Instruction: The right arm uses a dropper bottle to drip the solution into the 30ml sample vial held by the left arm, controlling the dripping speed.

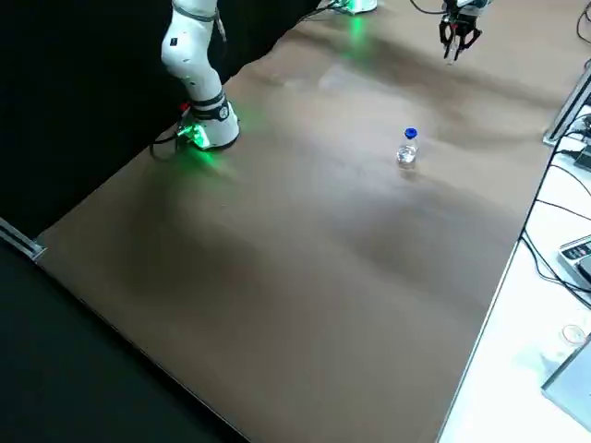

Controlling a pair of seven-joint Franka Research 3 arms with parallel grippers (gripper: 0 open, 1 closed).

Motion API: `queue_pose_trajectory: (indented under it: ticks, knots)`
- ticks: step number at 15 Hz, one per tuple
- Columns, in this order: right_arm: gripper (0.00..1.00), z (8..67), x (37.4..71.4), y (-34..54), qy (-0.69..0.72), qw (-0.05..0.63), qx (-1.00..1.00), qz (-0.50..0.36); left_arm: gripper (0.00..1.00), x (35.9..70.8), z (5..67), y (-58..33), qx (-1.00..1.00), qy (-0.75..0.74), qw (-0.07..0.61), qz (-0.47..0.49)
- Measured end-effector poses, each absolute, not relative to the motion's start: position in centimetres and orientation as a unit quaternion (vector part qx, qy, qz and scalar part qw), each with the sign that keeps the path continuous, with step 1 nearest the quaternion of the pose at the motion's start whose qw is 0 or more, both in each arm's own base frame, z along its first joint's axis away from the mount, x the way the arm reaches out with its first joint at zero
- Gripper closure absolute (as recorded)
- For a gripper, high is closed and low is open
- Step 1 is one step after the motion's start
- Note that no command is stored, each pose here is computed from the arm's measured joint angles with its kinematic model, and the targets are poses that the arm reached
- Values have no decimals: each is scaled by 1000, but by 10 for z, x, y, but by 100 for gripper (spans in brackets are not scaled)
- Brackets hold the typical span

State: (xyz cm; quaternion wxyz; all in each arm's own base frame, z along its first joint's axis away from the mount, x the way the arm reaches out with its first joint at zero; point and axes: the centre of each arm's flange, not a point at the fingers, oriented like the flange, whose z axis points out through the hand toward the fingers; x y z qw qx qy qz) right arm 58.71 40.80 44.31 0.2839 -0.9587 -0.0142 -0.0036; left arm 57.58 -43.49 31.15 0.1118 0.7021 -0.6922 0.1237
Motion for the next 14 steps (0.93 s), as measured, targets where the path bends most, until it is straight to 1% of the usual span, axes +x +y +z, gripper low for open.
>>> queue_pose_trajectory:
  ticks: [14]
  knots:
    - [88, 441, 582, 416, -21, 283, -959, 1, 69, 577, 311, -433, 703, -691, 111, 124]
